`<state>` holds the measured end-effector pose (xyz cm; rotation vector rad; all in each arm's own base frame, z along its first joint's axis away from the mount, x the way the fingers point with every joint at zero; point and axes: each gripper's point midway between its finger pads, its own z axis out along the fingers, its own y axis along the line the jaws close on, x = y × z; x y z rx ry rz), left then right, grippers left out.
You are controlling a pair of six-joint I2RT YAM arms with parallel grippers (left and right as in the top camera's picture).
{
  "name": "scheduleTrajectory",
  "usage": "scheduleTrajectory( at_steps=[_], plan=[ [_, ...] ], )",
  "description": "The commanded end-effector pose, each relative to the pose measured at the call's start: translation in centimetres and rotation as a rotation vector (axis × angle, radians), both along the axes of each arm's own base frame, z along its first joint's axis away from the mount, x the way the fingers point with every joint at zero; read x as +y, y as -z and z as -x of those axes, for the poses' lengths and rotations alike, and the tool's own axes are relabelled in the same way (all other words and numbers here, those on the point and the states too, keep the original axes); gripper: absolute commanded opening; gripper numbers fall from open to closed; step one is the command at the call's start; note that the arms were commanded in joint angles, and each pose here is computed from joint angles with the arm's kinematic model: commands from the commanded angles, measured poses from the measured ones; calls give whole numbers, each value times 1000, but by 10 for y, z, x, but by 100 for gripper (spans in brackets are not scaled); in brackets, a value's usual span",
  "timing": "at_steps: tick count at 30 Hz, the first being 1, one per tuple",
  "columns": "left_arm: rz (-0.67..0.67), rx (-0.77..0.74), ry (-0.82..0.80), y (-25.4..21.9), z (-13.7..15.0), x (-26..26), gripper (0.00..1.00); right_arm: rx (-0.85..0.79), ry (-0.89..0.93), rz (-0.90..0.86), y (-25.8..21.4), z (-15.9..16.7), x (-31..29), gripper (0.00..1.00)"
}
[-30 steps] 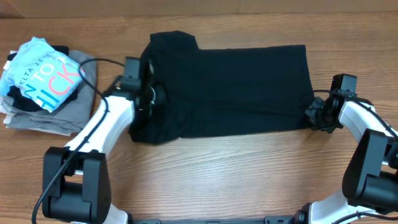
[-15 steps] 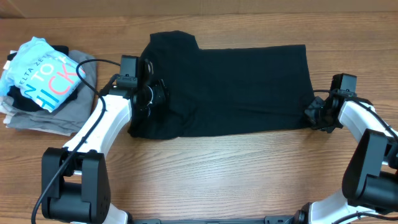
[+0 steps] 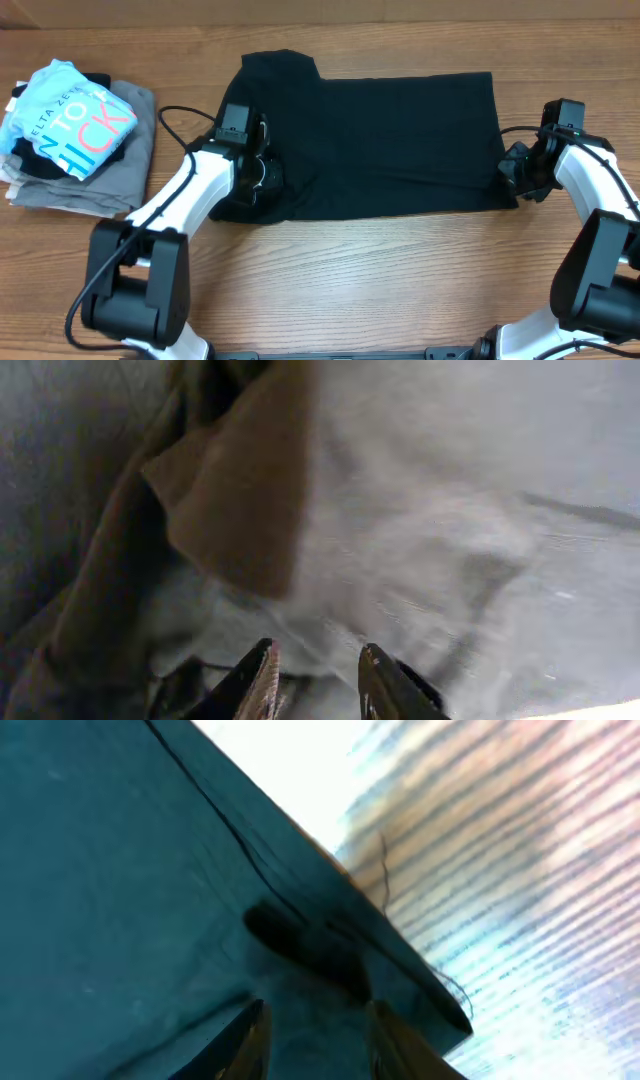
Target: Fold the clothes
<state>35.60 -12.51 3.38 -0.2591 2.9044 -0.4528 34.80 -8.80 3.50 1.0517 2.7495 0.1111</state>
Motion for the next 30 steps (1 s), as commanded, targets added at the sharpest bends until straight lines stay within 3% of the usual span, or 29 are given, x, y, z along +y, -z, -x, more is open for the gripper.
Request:
scheduleTrajectory(
  at_steps=[1,11,15,16,20,26,29,30],
  plan=[
    [-35,49,11,20,3,4,30,-4,0,12,-3,-2,-3,35],
    [-38,60,10,27,3,4,34,-18,7,57,19,-1,-10,34],
    [-39,61,11,27,3,4,34,-21,6,52,18,-2,-9,4],
    [-38,60,11,27,3,4,34,-28,3,40,18,-3,-7,4],
    [-39,59,11,27,3,4,34,-109,-12,-3,13,-21,0,4],
    [-35,48,7,26,0,3,34,-365,-46,-60,-14,-75,4,4],
    [-35,44,6,26,-1,3,34,-430,-51,-37,-23,-88,0,21],
    [-38,43,5,26,-1,4,34,-429,-48,-30,-23,-88,-1,23]
  ],
)
